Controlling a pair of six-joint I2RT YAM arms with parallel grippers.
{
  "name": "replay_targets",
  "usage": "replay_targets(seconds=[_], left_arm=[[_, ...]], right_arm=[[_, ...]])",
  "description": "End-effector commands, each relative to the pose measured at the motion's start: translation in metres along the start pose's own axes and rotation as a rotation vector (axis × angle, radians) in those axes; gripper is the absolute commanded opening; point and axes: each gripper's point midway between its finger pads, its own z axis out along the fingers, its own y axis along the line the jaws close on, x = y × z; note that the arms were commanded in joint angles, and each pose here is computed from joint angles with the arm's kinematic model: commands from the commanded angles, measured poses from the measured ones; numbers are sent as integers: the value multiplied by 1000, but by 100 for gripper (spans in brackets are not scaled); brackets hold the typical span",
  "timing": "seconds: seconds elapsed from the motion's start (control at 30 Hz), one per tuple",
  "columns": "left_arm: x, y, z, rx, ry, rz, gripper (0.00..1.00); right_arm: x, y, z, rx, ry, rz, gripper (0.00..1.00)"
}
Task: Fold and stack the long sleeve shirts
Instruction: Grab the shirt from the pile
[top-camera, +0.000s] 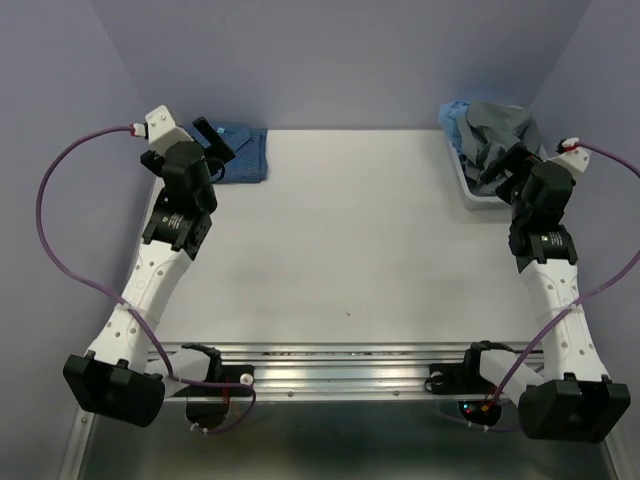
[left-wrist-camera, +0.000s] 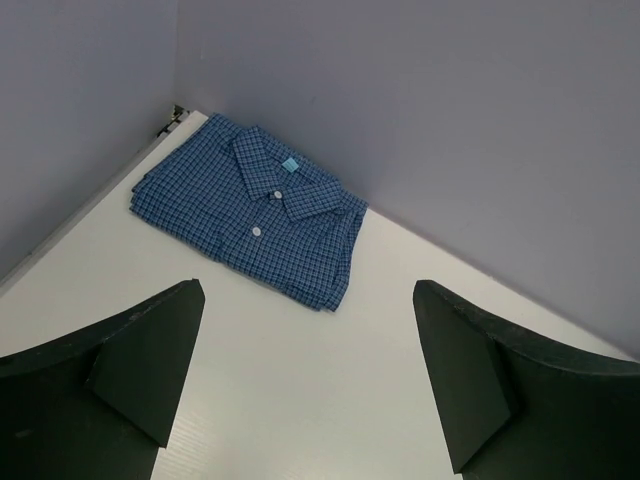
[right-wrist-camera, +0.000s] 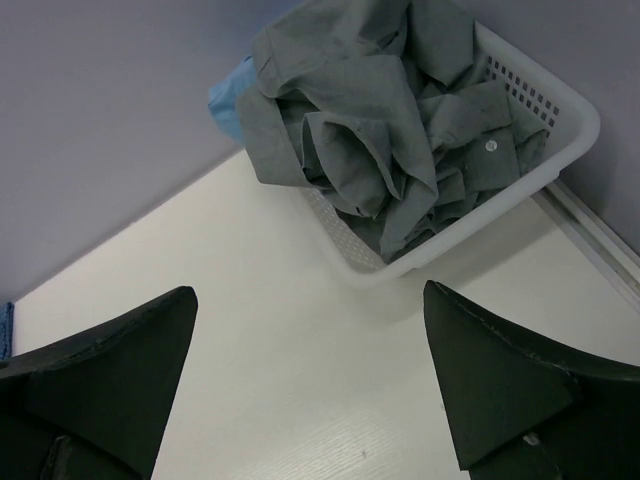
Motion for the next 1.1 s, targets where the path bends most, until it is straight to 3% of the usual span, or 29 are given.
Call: replay_targets(seconds=[0.0,0.27,0.5,0.57,0.63,0.8,0.97,1.03,1.07], left_arm=[[-19,3,-4,-29,-49,-42,99],[-6,8,1,-56,-10,-19,99],[-7,7,1,-58,-7,-18,99],[-9,9,0,-64,-11,-15,99],[-9,10,-1,-64,-11,-12,99],[-10,15,-5,-74,-18,-7,99],[-11,20,-5,-89,-23,6,99],[-12,21,-5,-95,-25,10,99],[-12,23,-5,-100,-28,10,99]], right_arm=[[-9,7,4,-30,-39,7,100],[-7,1,24,38,-18,-30,100],[16,-12,94,226,138,-148,100],[3,-17,112,269,132,-173,100],[22,-27,139,297,194,-222,100],[30,-36,190,281,250,-265,100],[75,-35,228,195,358,-309,100],[77,-30,235,165,358,-313,95],[76,-35,240,173,351,-309,85]])
